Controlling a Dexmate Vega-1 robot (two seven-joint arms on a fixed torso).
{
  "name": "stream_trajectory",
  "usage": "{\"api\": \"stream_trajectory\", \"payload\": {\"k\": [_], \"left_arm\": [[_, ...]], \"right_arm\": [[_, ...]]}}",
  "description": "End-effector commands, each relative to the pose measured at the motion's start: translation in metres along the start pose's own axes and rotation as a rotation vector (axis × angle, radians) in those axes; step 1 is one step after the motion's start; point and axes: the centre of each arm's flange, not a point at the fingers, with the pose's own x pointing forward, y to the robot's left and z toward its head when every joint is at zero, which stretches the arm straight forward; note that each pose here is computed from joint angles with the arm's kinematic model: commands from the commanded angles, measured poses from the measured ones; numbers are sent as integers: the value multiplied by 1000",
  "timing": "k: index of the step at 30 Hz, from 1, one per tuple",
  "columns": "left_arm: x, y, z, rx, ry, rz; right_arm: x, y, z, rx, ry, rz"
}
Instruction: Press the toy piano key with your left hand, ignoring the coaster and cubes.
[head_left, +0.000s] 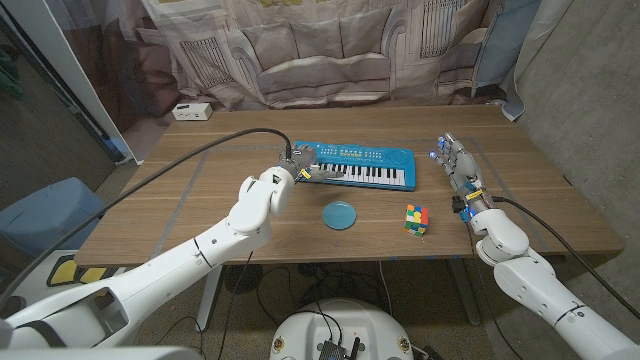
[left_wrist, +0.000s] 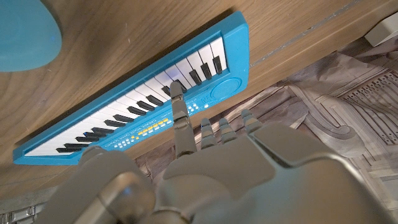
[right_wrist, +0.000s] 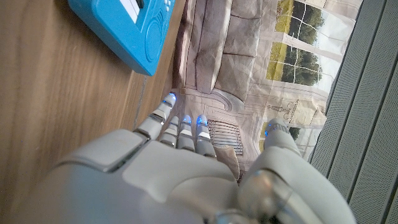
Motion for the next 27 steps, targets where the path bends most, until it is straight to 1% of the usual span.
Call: {"api": "stream_trajectory", "payload": {"k": [1,11,18,27], "left_arm": [[2,-6,3,-18,-16,2],[4,-9,3,-23,-17,-6],[6,-13,0,-37,-13,-8],[9,-15,2,-43,-24,-8]], "right_arm": [[-1,0,0,-2,4,-3],[-2,0,-1,-2,9,-2],[-2,1,-1,0,7,0],[-2,2,0,1,6,-1]]}}
